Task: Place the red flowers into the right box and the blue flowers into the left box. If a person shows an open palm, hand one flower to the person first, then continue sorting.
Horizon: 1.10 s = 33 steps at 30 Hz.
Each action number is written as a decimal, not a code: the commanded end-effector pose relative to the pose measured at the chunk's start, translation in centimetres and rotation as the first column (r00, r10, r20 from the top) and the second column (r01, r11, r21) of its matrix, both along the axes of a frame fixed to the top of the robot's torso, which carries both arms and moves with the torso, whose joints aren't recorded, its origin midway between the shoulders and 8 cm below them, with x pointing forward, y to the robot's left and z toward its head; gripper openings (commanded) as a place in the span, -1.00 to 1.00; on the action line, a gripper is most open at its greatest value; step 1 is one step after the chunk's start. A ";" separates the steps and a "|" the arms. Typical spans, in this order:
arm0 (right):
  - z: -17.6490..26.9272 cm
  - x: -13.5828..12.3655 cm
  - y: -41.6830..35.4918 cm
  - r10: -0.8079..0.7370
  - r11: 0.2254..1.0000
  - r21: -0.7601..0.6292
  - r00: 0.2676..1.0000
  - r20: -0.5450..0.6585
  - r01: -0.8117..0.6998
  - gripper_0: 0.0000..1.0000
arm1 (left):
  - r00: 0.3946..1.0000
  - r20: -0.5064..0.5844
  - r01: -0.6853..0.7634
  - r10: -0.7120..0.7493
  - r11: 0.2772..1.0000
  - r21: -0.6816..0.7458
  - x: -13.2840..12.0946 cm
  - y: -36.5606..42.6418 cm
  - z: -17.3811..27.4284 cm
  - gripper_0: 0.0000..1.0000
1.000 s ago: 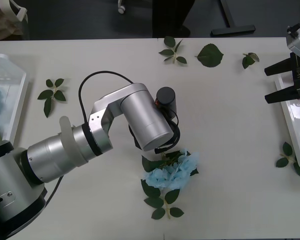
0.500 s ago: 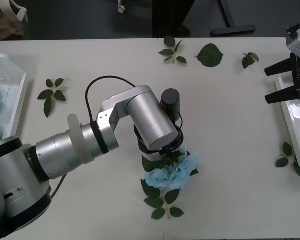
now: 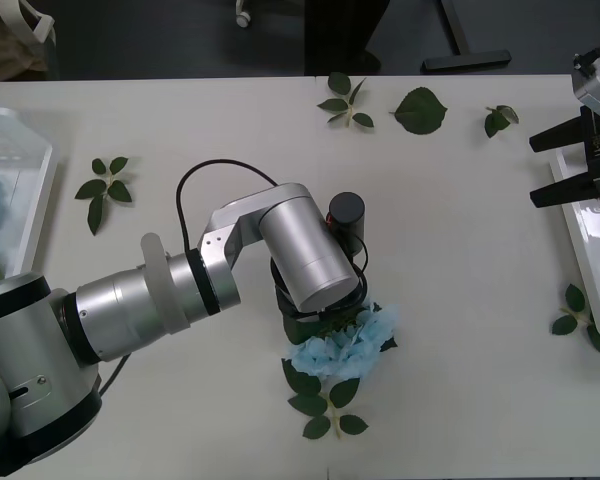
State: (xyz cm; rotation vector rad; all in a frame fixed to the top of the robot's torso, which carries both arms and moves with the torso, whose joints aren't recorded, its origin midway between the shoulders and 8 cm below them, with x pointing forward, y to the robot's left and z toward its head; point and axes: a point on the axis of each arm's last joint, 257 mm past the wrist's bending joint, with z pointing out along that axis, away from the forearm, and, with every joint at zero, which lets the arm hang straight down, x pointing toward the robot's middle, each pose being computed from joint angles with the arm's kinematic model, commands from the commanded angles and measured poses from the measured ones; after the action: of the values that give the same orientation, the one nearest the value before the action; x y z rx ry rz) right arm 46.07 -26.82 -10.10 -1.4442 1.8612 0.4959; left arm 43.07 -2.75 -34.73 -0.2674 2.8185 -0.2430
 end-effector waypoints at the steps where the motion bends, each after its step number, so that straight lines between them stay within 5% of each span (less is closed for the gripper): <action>1: -0.4 -0.5 0.2 0.009 1.000 -0.008 1.000 -0.012 -0.010 0.81 | 0.999 0.034 -0.026 0.027 0.999 -0.024 1.4 -1.1 1.3 1.00; 23: -0.4 -0.5 0.2 0.009 1.000 -0.008 1.000 -0.012 -0.010 0.82 | 0.999 0.043 -0.019 0.018 1.000 0.008 1.3 -0.6 0.5 1.00; 24: -0.4 -0.5 0.2 0.009 1.000 -0.008 1.000 -0.012 -0.010 0.82 | 0.999 0.043 -0.019 0.018 1.000 0.010 1.3 -0.5 0.5 0.93; 26: -0.4 -0.5 0.2 0.009 1.000 -0.008 1.000 -0.013 -0.009 0.82 | 0.999 0.044 -0.019 0.018 1.000 0.011 1.3 -0.5 0.5 0.36; 27: -0.4 -0.5 0.2 0.009 1.000 -0.008 1.000 -0.012 -0.010 0.82 | 0.999 0.044 -0.020 0.020 1.000 0.010 1.3 -0.5 0.5 -0.02; 28: -0.4 -0.5 0.2 0.009 1.000 -0.008 1.000 -0.012 -0.010 0.82 | 0.999 0.046 -0.021 0.021 1.000 0.012 1.4 -0.4 0.5 -0.62; 30: -0.4 -0.5 0.2 0.009 1.000 -0.008 1.000 -0.012 -0.010 0.82 | 0.999 0.045 -0.026 0.026 1.000 0.014 1.5 -0.3 0.4 -0.99; 33: -0.4 -0.5 0.2 0.009 1.000 -0.008 1.000 -0.012 -0.010 0.82 | 0.998 0.048 -0.028 0.027 0.999 0.018 1.6 -0.1 0.3 -1.00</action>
State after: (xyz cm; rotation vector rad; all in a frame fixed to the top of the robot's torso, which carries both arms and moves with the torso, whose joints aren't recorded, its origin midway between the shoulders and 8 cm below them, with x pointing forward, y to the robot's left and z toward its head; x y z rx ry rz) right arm 46.07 -26.83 -10.11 -1.4444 1.8614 0.4958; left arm 43.41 -1.43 -36.14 -0.2841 2.8187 -0.1893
